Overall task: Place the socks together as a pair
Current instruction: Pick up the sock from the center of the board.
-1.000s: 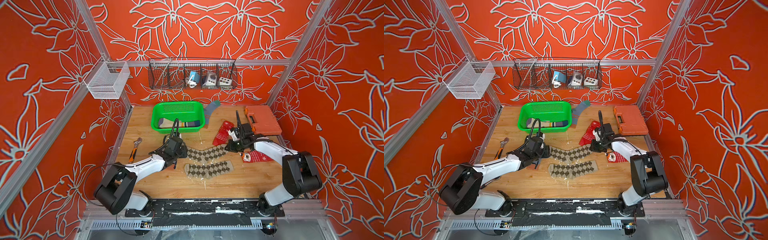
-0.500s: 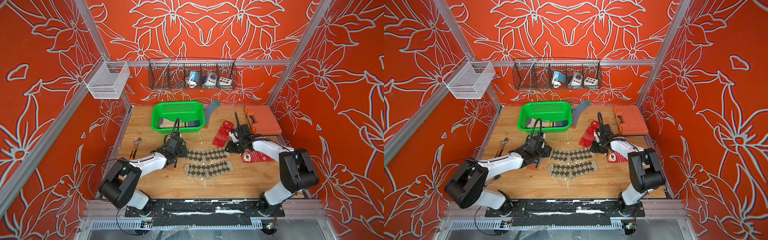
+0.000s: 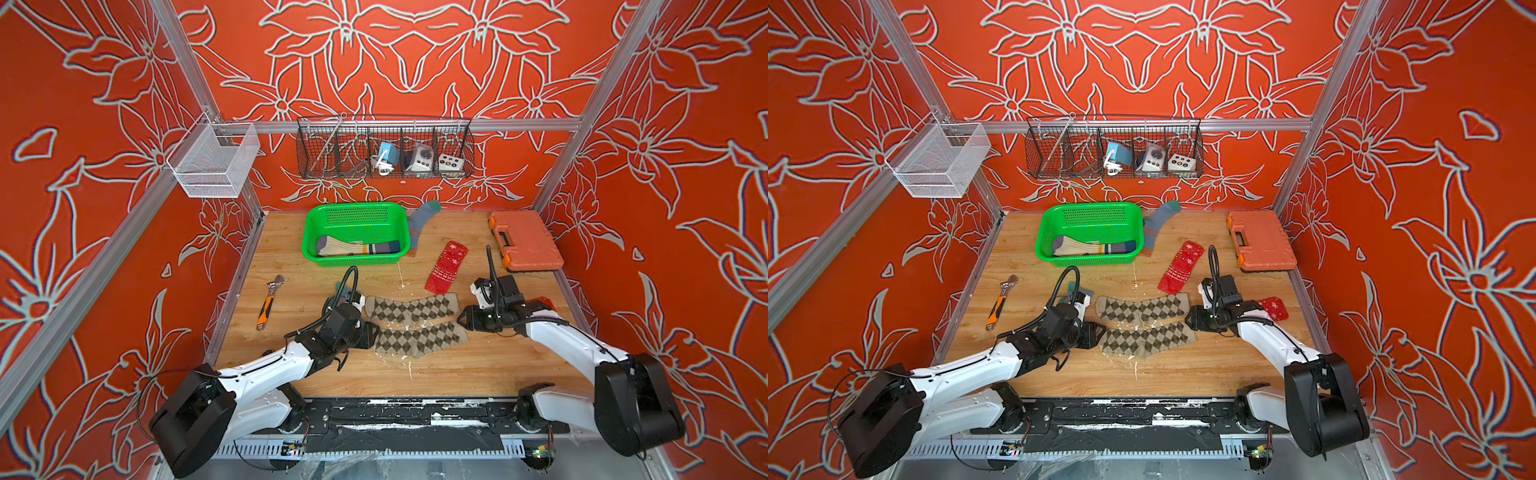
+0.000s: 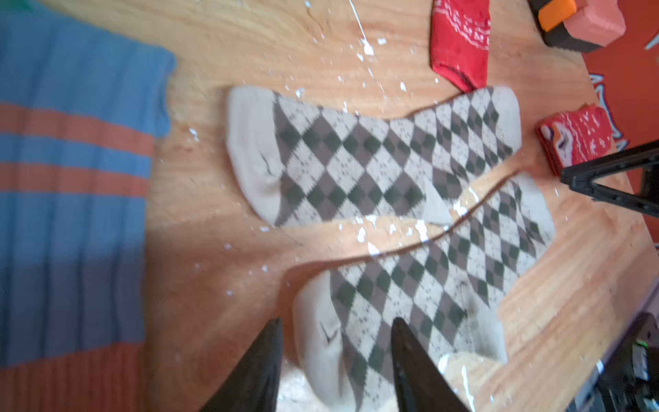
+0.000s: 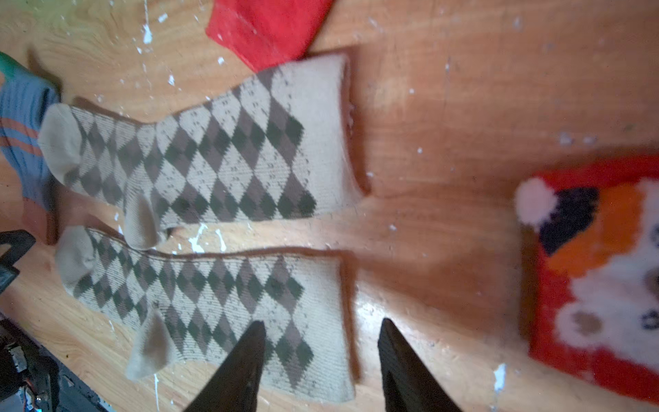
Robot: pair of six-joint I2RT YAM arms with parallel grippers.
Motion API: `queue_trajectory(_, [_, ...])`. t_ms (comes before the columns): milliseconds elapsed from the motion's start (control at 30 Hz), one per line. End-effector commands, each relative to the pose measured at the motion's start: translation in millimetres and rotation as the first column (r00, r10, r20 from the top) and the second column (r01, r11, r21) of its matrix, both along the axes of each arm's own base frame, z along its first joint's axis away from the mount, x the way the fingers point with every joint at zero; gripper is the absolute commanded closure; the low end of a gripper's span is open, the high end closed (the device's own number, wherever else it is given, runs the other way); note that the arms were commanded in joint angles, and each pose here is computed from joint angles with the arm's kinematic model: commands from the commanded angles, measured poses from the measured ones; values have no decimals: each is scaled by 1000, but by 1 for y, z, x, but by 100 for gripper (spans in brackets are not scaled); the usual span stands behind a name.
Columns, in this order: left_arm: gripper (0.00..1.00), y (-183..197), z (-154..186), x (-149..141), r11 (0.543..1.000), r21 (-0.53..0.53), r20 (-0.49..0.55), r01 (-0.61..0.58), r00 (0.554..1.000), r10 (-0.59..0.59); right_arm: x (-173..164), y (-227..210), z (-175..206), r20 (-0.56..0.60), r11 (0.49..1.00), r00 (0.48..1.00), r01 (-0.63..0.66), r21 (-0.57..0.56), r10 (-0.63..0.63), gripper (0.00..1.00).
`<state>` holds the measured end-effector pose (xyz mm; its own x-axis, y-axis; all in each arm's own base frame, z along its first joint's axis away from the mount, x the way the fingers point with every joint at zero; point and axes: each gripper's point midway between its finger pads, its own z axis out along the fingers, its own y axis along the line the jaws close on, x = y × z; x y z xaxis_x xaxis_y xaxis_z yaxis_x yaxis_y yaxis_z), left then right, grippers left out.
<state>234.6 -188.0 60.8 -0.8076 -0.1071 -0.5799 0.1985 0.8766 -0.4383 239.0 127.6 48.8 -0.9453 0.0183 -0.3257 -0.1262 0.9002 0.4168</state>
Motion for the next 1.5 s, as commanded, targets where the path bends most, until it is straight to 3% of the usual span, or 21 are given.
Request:
queue_trajectory(0, [51, 1, -6, -7, 1000, -21, -16, -8, 1000, 8, -7, -2, -5, -17, 1000, 1000, 17, 2, -17, 45])
queue_trajectory(400, [51, -11, -20, -18, 996, -69, -57, 58, 996, -62, -23, 7, -22, -68, 1000, 998, -17, -14, 16, 44])
queue_trajectory(500, [39, -13, -27, -20, 995, -63, -77, 75, 994, -80, -26, 8, -25, -81, 999, 997, -24, -29, 21, 45])
queue_trajectory(700, [31, -8, -33, -20, 998, -41, -86, 53, 995, -56, -30, 6, -29, -93, 999, 996, -17, -49, 12, 55])
queue_trajectory(867, [24, -1, -36, -19, 1000, -19, -100, 15, 995, -17, -32, 5, -24, -74, 999, 997, -9, -45, 6, 56])
queue_trajectory(900, [27, 0, -37, -19, 1000, -15, -102, 10, 995, -11, -32, 5, -23, -72, 999, 997, -10, -41, 7, 54])
queue_trajectory(1033, [60, 0, -43, -20, 1000, -3, -119, 9, 993, -9, -33, 7, -22, -70, 999, 997, -14, -33, 11, 51])
queue_trajectory(1100, [69, 0, -49, -20, 1000, 13, -141, 11, 990, -10, -33, 9, -23, -71, 999, 997, -18, -28, 16, 54])
queue_trajectory(1200, [82, -3, -59, -20, 999, 33, -180, 24, 984, -18, -35, 11, -24, -76, 1000, 997, -25, -16, 23, 63])
queue_trajectory(1333, [100, -2, -61, -19, 996, 89, -188, 22, 982, -5, -35, 14, -16, -57, 999, 998, -30, 11, 31, 84])
queue_trajectory(1467, [100, 0, -37, -14, 995, 100, -126, -8, 992, 21, -33, 18, 10, -5, 998, 999, -41, 49, 42, 100])
